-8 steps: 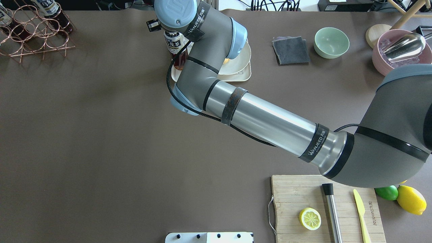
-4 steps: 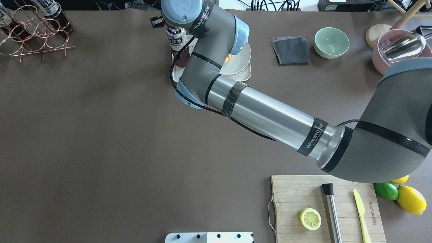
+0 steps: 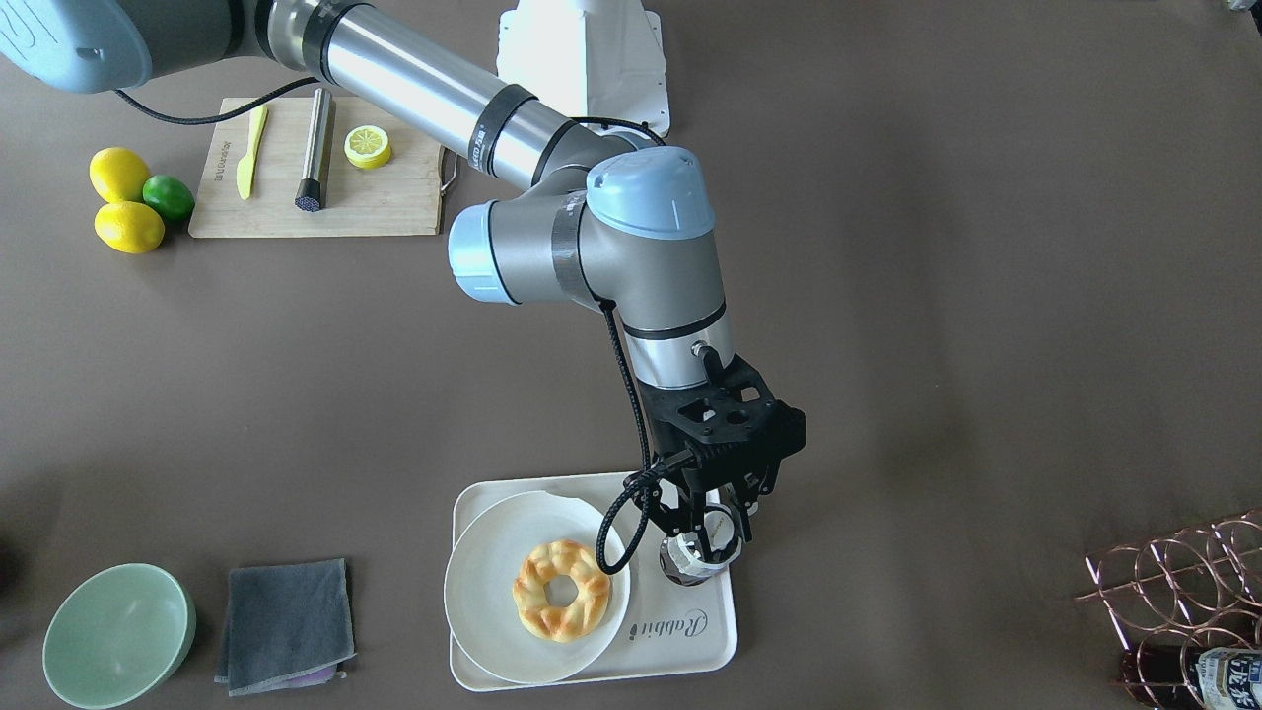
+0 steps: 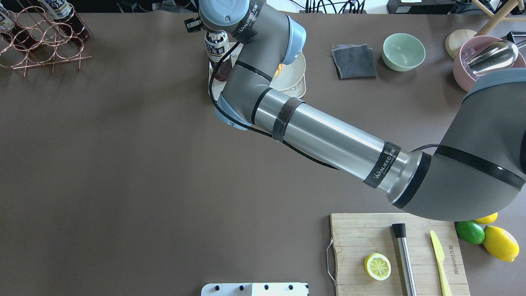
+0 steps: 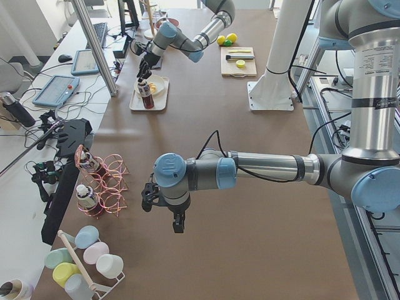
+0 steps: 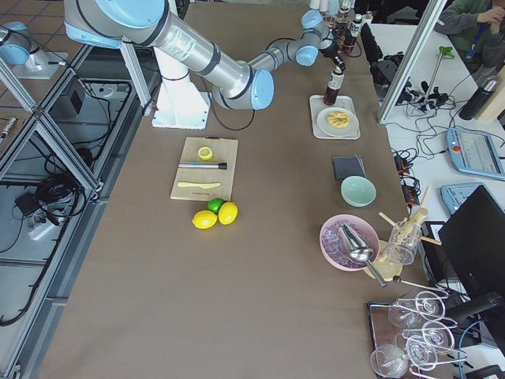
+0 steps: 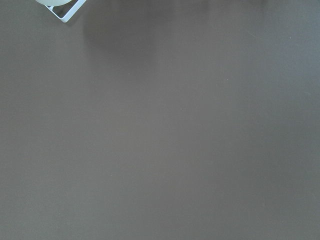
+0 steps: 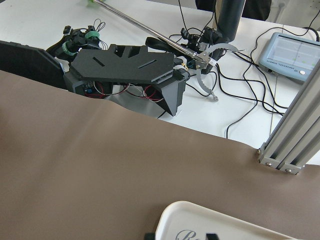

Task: Place tea on tray
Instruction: 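Lift the bottle with the right gripper and carry it onto the tray, then lower the bottle beside the plate and open the right gripper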

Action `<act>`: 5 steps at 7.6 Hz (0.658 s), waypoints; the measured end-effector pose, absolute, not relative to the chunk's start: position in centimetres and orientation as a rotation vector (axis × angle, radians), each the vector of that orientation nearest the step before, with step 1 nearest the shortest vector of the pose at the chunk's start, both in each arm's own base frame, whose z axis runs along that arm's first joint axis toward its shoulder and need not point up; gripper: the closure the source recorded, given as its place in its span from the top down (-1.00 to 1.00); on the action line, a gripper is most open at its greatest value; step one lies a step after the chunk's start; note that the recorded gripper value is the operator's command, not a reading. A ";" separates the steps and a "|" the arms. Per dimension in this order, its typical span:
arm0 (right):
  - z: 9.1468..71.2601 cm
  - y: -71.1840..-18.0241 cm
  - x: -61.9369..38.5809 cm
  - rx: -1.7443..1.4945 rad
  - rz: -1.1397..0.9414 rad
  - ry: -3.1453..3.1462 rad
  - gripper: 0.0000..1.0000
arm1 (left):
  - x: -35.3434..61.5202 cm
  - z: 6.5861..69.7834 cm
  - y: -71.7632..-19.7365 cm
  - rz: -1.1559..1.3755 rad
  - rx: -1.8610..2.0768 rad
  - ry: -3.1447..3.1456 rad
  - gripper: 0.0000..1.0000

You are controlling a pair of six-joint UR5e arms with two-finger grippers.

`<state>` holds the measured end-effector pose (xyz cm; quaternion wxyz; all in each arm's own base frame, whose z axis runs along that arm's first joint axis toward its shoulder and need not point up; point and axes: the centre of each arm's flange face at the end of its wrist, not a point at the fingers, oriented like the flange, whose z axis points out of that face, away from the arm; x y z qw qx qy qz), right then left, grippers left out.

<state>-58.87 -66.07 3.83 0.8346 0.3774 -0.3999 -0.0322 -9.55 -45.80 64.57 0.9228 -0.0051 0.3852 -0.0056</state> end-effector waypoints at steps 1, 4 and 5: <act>3.8 -66.1 -58.8 0.799 -0.069 -0.848 0.97 | -9.6 64.6 -45.8 -0.011 -0.010 0.791 0.98; 3.1 -66.1 -58.2 0.793 -0.070 -0.871 1.00 | -9.5 64.8 -45.6 -0.013 -0.015 0.791 0.98; 2.5 -66.5 -57.1 0.778 -0.076 -0.900 1.00 | -9.5 64.8 -45.6 -0.014 -0.015 0.792 0.98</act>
